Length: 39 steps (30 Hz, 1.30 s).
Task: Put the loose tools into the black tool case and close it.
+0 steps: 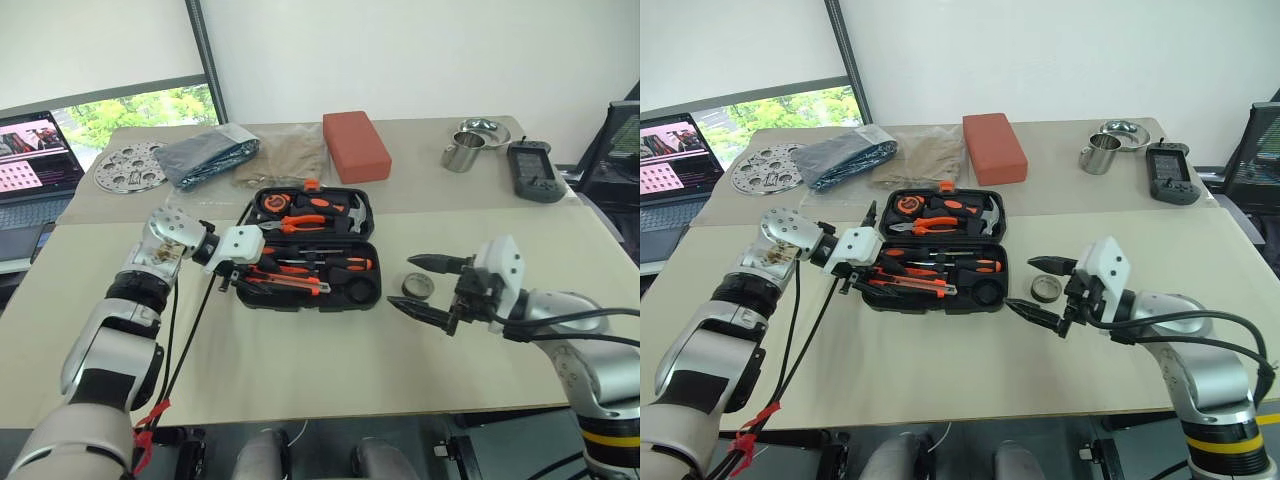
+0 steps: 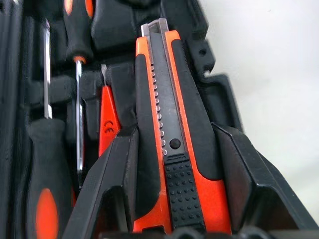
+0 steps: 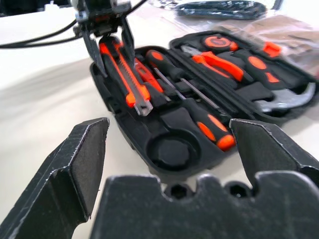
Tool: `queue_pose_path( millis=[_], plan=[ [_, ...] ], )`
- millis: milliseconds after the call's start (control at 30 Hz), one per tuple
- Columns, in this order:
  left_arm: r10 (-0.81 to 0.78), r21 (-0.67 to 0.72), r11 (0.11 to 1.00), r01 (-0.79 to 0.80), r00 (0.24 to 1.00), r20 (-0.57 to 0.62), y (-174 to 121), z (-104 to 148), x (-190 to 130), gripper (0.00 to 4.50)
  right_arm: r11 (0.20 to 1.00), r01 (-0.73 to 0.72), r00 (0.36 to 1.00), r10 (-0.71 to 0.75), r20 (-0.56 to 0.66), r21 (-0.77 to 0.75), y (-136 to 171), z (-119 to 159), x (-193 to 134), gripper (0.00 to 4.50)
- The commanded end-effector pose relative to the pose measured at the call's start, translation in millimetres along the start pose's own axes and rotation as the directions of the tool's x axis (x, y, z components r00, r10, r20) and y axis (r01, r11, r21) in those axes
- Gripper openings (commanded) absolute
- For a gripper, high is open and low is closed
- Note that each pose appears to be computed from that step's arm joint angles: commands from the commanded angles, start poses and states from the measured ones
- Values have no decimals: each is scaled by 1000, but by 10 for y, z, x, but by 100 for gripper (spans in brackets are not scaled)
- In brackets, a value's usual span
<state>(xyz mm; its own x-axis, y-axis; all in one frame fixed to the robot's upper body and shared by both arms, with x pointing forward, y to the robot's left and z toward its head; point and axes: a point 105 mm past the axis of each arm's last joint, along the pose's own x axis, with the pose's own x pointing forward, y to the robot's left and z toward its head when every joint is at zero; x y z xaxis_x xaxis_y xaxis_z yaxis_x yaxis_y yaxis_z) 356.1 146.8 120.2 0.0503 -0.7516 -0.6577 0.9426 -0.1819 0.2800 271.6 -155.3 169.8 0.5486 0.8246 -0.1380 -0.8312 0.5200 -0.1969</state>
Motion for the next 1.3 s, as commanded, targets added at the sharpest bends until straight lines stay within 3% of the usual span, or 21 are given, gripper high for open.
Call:
queue_pose_path(
  millis=[33,333,733,867,1300],
  plan=[
    [5,44,999,-4,1000,-29,35,22,41,175,999,11,999,-9,36,-47,10,150,-48,450],
    [-46,53,997,48,999,-29,-101,3,334,175,999,10,999,-8,50,-42,34,161,14,450],
    [71,-30,997,-68,991,116,79,182,357,175,999,1,998,1,56,-42,35,161,56,450],
    [41,14,999,-41,999,34,12,73,399,175,999,2,998,0,57,-45,32,164,50,450],
    [94,-102,992,-79,985,147,107,298,484,175,999,8,999,-6,42,-32,58,96,41,450]
  ],
)
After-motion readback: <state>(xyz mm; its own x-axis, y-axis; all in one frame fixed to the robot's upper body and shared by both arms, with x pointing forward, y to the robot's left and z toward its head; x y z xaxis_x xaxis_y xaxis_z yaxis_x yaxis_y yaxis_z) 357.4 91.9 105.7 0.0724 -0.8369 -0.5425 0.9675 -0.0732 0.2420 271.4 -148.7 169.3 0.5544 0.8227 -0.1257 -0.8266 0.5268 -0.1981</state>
